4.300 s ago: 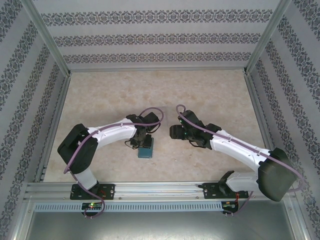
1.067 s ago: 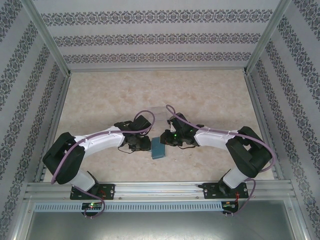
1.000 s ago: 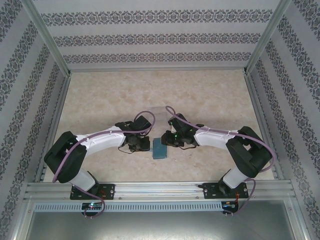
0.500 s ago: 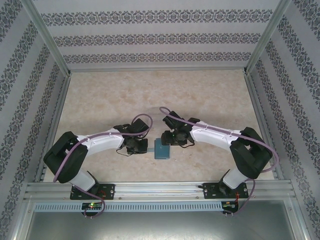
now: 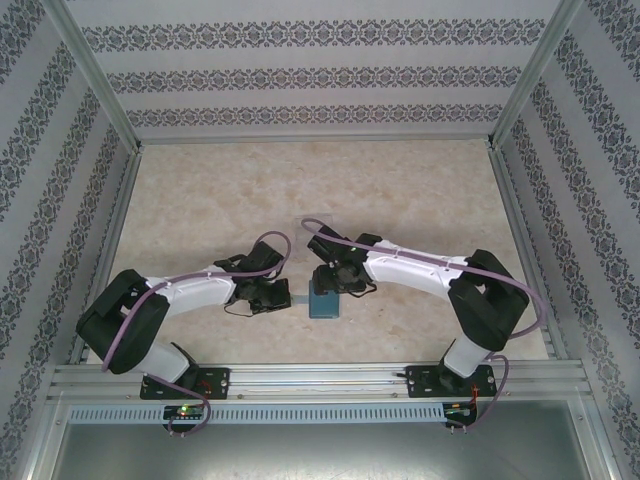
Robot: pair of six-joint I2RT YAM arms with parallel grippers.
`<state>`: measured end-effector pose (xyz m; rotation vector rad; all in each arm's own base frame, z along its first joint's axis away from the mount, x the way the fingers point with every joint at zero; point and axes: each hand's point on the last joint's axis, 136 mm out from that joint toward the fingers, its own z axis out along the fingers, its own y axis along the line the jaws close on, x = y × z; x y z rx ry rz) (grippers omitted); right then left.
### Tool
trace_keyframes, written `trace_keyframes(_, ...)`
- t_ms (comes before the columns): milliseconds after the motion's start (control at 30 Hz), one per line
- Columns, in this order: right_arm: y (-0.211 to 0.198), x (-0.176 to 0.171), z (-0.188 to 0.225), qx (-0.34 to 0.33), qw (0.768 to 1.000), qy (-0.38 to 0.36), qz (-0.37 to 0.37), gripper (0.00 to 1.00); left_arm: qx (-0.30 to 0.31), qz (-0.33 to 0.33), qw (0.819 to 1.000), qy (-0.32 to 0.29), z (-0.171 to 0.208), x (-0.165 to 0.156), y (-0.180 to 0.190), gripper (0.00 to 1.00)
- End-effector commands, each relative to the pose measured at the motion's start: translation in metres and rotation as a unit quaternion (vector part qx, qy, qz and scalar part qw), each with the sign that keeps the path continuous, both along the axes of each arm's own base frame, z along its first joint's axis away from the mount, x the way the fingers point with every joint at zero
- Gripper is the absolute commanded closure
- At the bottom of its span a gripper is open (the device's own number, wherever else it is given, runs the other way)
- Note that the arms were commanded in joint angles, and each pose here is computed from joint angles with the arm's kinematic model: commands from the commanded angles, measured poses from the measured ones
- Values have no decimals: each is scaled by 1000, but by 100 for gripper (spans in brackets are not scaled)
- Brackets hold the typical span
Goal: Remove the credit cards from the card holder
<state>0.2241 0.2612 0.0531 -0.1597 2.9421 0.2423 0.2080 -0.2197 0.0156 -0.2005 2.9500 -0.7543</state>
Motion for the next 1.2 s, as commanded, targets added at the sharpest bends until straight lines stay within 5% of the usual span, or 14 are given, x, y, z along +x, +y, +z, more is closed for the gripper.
trace_keyframes(0, -4, 2, 4, -31, 999, -8, -12, 25, -53, 2, 999, -9, 3, 3, -14, 94)
trace_keyframes(667, 9, 0, -10, -87, 996, 2, -17, 2, -77, 5, 997, 0, 0, -2, -13, 95)
trace_keyframes(1167, 4, -2, -25, -129, 991, 13, -18, 3, -81, 6, 997, 1, 0, -5, -10, 95)
